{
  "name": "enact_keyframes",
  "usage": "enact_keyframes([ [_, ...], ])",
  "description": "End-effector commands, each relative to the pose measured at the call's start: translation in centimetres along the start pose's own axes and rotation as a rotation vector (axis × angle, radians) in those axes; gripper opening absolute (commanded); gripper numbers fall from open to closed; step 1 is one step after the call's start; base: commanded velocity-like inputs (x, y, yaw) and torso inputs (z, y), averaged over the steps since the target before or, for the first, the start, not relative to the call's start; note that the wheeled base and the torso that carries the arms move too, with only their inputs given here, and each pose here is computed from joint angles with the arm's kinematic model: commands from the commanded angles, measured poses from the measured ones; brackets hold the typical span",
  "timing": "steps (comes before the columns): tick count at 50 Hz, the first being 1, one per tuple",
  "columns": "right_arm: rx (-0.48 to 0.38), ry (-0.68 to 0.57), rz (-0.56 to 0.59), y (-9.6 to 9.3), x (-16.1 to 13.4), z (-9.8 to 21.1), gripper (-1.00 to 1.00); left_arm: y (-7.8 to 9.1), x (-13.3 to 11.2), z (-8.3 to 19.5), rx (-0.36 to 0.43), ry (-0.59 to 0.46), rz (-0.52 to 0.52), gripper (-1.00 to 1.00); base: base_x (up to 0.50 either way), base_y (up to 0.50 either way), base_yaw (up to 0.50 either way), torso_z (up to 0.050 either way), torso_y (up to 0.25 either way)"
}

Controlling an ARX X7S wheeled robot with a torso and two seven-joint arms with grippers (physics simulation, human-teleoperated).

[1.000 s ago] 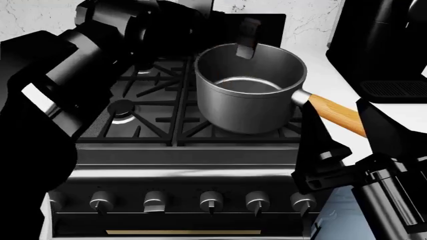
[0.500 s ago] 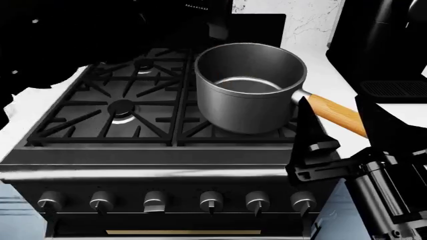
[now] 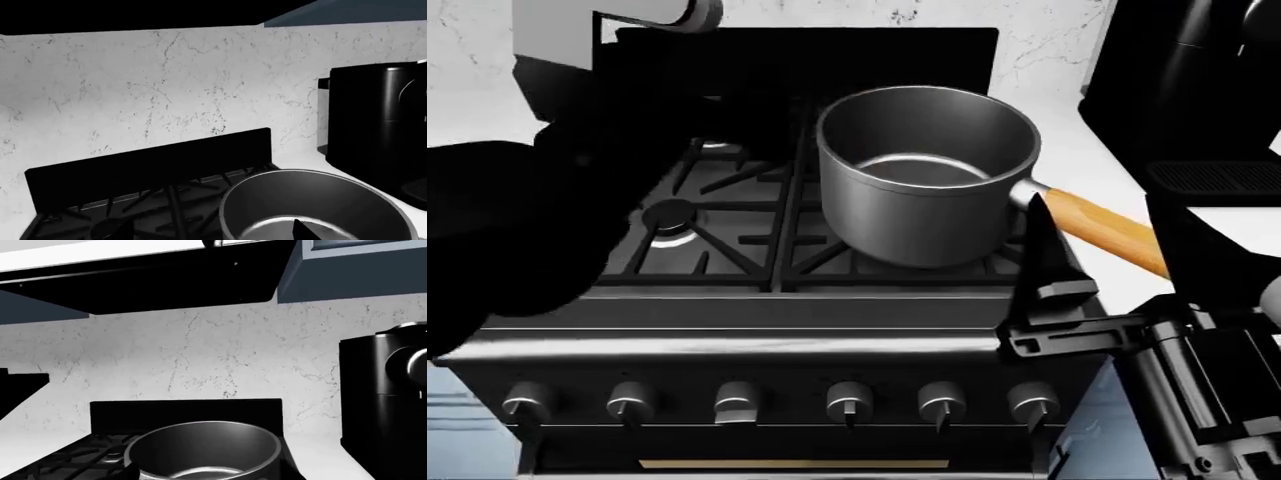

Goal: Pick the croissant and place it on the pan. Then turn on the stove to warm the croissant.

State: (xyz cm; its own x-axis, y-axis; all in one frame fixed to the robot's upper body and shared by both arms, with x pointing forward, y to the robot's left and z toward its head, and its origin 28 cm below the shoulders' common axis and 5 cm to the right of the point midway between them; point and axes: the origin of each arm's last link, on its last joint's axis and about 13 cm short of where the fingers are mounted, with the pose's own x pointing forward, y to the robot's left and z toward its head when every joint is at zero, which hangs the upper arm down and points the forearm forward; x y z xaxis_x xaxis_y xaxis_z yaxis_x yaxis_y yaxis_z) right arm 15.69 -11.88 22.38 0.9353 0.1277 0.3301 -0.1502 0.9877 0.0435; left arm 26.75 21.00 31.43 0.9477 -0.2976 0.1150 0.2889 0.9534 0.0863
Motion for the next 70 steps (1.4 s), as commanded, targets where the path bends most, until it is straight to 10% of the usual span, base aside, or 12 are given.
enact_keyframes([
  [1, -0.011, 0.000, -0.030, 0.1, 0.0, 0.1, 1.00, 0.2, -2.7, -1.8, -0.005, -0.042, 0.084, 1.00, -0.19, 0.00, 0.00, 0.000, 0.000],
  [26, 0.000, -0.010, -0.075, -0.3, -0.2, 0.1, 1.00, -0.3, -3.7, -4.8, -0.054, -0.102, 0.088, 1.00, -0.12, 0.00, 0.00, 0.000, 0.000],
  [70, -0.024, -0.033, -0.080, 0.2, -1.0, 0.6, 1.00, -2.0, -10.5, -8.0, 0.020, -0.216, 0.034, 1.00, 0.00, 0.00, 0.00, -0.050, 0.000],
])
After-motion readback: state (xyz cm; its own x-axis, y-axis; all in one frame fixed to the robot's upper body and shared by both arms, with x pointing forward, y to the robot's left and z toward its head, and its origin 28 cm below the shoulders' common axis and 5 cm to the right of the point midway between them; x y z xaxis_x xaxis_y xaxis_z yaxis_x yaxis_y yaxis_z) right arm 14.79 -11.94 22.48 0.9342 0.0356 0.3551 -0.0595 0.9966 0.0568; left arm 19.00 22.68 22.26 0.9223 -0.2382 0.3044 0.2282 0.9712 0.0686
